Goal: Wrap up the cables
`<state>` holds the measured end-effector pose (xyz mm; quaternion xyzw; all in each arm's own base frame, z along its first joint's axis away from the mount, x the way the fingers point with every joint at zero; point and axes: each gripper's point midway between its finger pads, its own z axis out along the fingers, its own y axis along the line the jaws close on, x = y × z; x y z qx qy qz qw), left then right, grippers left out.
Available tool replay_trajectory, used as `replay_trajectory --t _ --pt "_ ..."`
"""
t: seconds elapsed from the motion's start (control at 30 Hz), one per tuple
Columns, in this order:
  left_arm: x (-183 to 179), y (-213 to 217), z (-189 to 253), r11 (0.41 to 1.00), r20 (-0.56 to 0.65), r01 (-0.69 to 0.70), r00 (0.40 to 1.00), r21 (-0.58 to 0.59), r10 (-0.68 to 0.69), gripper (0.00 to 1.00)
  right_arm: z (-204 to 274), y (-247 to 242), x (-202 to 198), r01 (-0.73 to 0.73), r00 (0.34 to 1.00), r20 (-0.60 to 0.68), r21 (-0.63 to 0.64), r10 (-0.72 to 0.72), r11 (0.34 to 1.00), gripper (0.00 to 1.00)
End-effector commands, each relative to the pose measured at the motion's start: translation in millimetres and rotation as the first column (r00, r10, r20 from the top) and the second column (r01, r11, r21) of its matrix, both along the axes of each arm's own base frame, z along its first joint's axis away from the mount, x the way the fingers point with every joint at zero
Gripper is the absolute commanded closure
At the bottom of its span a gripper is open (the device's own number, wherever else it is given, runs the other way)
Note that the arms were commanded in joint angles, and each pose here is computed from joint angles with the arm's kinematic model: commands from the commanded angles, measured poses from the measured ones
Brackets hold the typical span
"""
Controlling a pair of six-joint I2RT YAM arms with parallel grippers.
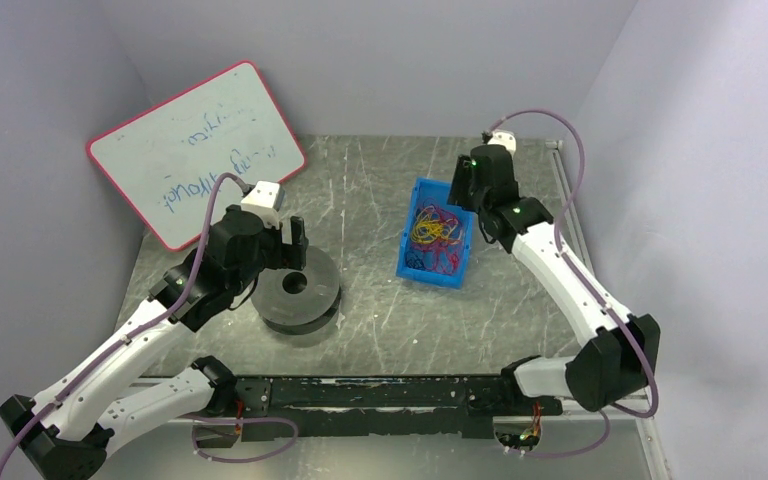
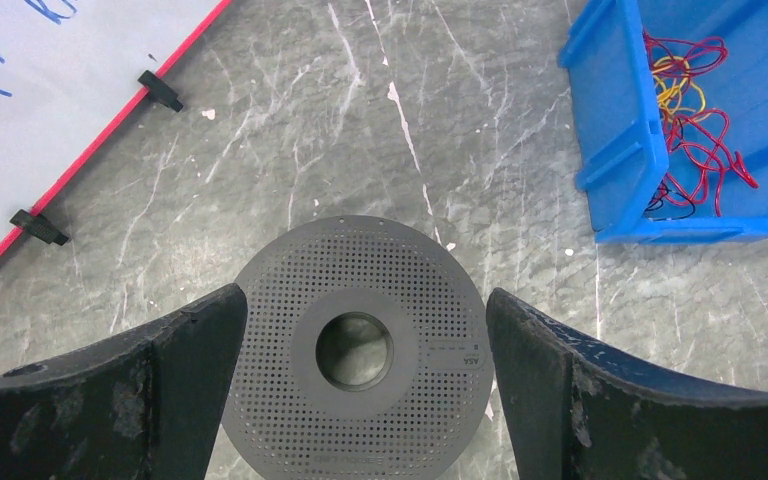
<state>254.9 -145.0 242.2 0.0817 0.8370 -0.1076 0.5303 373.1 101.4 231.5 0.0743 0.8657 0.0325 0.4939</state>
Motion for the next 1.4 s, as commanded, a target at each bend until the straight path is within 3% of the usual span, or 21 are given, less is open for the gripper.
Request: replay_trajectory --t 0.0,0.4,0.97,1.37 --pt "-1 1 9 1.0 0.022 -0.003 1.0 -0.005 0.003 0.07 -16 21 12 -0.114 0.991 -0.067 -0.023 0.113 0.993 0.41" --pt "-4 2 12 1.0 0.033 0.007 0.999 -0.018 -0.006 0.07 -84 51 47 -0.204 0.957 -0.217 -0.028 0.194 0.978 0.44" --pt "-2 1 7 1.0 0.017 0.008 1.0 -0.001 -0.008 0.07 -124 73 62 -0.334 0.911 -0.264 -0.018 0.318 0.942 0.53" --pt "-2 -1 4 1.0 0.008 0.011 1.0 0.007 -0.011 0.07 -144 73 72 -0.353 0.909 -0.261 -0.067 0.325 0.933 0.53"
